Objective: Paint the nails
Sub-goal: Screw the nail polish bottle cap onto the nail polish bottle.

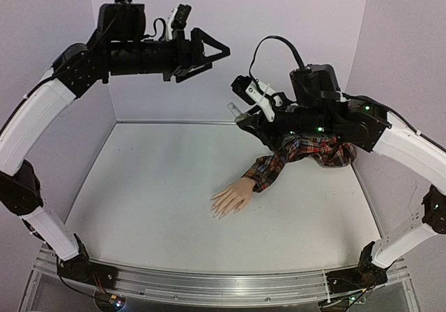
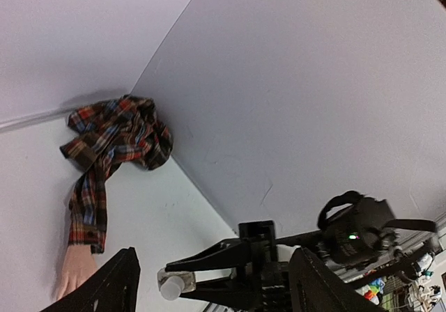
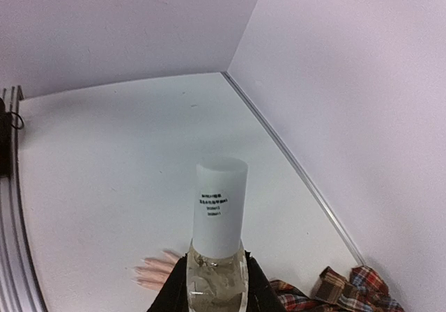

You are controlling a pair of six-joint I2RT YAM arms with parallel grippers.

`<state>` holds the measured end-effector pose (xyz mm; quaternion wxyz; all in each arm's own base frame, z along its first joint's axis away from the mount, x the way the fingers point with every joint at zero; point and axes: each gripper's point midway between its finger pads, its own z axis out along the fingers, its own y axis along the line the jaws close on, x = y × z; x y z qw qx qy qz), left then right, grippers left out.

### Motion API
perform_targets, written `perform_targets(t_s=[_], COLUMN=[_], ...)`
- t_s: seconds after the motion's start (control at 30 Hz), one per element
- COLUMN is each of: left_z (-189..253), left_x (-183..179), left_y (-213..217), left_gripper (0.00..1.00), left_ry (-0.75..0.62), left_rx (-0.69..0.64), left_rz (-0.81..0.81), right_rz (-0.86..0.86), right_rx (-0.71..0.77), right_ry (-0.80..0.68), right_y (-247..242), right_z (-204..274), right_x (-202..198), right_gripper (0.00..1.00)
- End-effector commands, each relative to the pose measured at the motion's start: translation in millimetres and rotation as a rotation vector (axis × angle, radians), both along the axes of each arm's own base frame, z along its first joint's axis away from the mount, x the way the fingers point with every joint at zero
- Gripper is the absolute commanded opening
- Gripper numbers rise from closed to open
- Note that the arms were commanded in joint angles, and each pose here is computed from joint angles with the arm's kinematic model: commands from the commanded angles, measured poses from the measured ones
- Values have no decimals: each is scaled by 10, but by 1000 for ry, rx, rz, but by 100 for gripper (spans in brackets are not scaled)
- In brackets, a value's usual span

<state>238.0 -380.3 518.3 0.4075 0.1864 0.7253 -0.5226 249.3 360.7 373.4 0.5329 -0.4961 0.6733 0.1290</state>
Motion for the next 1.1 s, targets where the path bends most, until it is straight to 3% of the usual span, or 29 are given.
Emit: perform_targets(t_s=[0.0, 0.3, 0.57, 0.8, 1.07], left_z=[-598, -650, -793, -923, -937], left_x=[8, -6, -133, -128, -121], left_y=[-78, -146, -383, -422, -402], left_gripper=[72, 60, 67, 48, 42], left_ry=[148, 139, 202, 233, 236], left_rx=[177, 127, 143, 190, 203], left_rz=[-23, -73, -223, -238, -228], right_rz=[-47, -19, 7, 28, 29], right_rx=[-2, 40, 19, 17, -4], right_ry=[-86, -110, -108, -106, -97], right_y=[-62, -98, -46, -33, -11], right_z=[230, 298, 273, 280, 253], right_x=[58, -20, -28, -59, -47], right_gripper=[0, 0, 0, 0, 0])
